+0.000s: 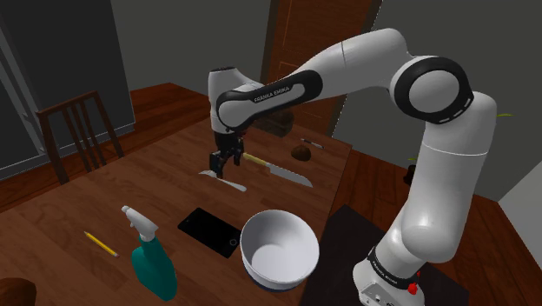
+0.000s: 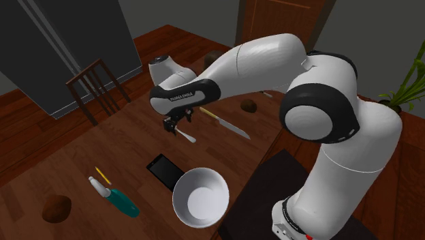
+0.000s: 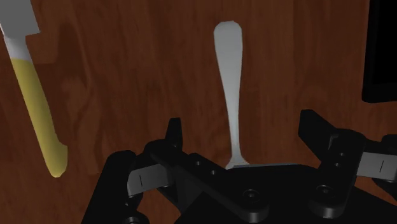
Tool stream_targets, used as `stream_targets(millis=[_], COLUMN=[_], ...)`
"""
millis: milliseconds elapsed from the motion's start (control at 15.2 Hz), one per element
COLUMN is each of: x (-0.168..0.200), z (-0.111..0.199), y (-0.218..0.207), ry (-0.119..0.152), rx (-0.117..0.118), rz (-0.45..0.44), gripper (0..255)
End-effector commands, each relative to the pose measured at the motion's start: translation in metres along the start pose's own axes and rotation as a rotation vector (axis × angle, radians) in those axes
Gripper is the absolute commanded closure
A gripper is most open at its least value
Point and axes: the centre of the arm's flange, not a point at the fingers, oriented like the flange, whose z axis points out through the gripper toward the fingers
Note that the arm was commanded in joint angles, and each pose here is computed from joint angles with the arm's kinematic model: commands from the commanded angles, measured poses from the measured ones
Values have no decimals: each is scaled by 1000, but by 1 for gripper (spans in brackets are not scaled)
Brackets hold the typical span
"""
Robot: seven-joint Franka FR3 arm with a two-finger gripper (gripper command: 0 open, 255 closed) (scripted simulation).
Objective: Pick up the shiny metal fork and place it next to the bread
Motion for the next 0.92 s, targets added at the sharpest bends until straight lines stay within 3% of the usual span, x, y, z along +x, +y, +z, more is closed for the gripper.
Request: stream_targets(millis=[0,462,858], x=[9,9,9], z=[12,47,47], y=[-2,-2,-2], ry=[-2,-2,-2], rx=[1,1,1], rz=[-2,-2,-2], gripper=[0,0,0])
